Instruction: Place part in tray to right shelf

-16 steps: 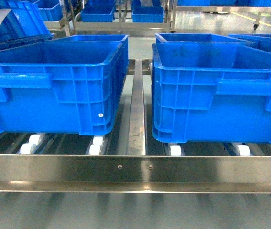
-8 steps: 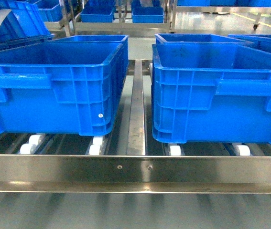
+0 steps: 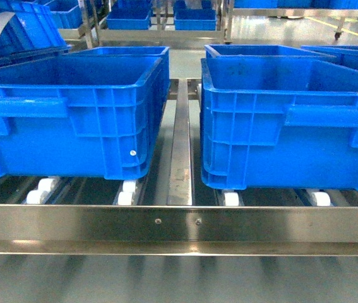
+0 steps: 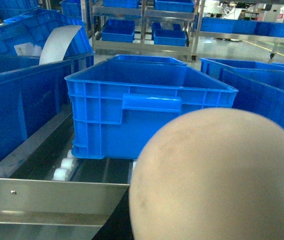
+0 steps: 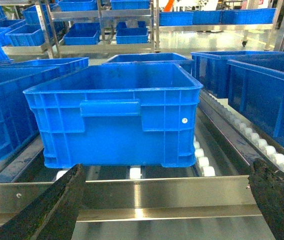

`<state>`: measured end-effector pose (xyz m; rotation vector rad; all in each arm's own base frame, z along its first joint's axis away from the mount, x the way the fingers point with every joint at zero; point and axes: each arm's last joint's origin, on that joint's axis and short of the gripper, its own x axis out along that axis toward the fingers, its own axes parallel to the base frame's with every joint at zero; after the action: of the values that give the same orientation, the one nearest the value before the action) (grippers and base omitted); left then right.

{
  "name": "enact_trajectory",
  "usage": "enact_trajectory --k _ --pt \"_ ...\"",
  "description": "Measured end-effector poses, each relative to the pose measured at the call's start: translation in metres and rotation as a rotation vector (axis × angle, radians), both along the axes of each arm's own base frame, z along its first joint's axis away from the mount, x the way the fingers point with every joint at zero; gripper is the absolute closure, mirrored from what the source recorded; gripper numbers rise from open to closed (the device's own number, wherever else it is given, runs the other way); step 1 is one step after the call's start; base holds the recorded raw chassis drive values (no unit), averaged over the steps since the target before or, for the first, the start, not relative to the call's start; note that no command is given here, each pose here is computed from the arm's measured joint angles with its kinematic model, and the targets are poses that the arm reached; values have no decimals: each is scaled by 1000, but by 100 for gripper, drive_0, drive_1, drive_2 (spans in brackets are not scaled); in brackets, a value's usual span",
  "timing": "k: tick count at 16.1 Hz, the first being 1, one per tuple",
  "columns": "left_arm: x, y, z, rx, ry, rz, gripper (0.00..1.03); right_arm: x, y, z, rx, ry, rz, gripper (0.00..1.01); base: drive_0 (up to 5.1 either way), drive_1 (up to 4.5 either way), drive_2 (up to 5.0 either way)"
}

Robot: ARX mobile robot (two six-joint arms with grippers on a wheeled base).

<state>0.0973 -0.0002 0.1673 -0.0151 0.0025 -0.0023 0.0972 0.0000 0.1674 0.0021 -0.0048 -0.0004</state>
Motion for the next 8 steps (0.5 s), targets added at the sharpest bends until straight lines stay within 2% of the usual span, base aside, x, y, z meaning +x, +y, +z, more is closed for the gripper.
enact_trajectory --k 8 --pt "0 0 0 0 0 0 89 0 0 0 0 0 0 3 0 0 0"
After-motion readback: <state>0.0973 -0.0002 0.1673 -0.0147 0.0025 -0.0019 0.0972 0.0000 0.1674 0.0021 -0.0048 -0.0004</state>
